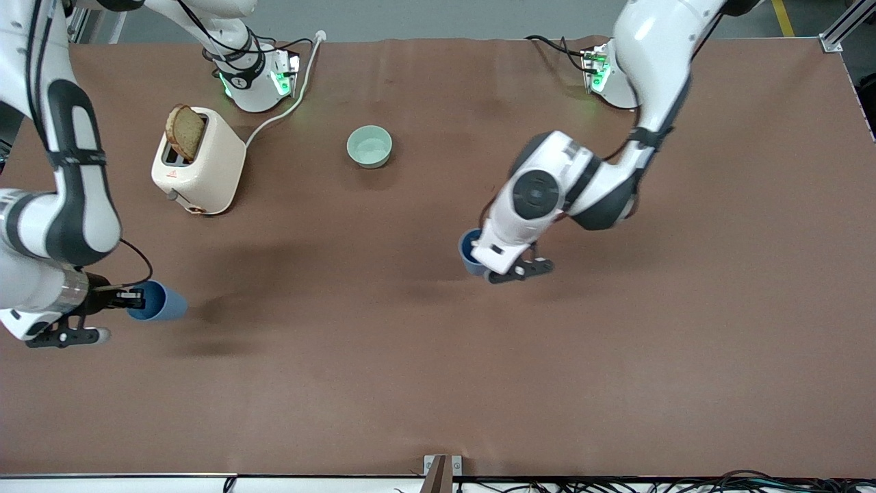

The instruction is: Stack blue cups with both arms

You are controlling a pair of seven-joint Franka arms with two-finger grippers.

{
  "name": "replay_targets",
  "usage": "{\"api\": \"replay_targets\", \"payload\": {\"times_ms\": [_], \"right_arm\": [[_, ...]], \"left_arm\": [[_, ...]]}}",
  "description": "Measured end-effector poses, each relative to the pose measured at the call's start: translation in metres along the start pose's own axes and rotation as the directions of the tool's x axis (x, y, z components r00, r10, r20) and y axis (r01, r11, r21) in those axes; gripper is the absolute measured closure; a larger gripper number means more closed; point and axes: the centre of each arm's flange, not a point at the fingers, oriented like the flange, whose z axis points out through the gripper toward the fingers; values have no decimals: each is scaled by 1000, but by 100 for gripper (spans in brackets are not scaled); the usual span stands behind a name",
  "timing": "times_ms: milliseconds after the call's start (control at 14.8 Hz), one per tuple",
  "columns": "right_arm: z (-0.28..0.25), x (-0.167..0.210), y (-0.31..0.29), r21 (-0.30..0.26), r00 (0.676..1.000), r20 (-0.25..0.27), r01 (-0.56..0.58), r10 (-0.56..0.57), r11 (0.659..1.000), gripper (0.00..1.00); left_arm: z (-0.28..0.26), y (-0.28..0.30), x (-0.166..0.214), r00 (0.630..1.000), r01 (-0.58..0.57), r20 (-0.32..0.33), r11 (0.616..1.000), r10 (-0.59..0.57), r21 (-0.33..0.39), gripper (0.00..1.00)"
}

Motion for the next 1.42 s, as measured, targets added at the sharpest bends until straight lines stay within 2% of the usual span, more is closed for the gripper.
{"api": "replay_targets", "payload": {"times_ms": [136,339,407,542,678,814,1017,1220,1424], "right_arm": [[-34,0,-20,43,999,-24,-31,32,999,96],[-63,1,-81,55,994,-52,-92,95,994,96],[-68,1,-115,61,991,-53,-118,121,991,96],[-72,-3,-190,82,983,-44,-177,181,981,96],[-73,-16,-263,114,973,-19,-227,230,967,96],[-73,-37,-337,141,965,17,-263,263,955,96],[-66,-85,-447,103,970,22,-241,240,965,96],[-39,-135,-535,81,988,23,-157,155,984,96],[6,-152,-580,97,994,16,-110,109,989,96]], "left_arm": [[26,21,-21,1000,20,7,1000,-20,-1,94],[47,28,-27,999,28,18,1000,-28,3,91],[48,26,-24,999,33,16,999,-33,1,85],[32,26,-12,999,46,-5,999,-46,-27,67],[-16,19,12,995,77,-56,994,-81,-74,50],[-95,-9,44,986,116,-107,988,-127,-100,30],[-225,-104,86,969,134,-201,989,-145,-67,2],[-312,-197,95,957,81,-275,996,-87,-33,0],[-361,-261,84,960,1,-278,1000,8,31,0]]}}
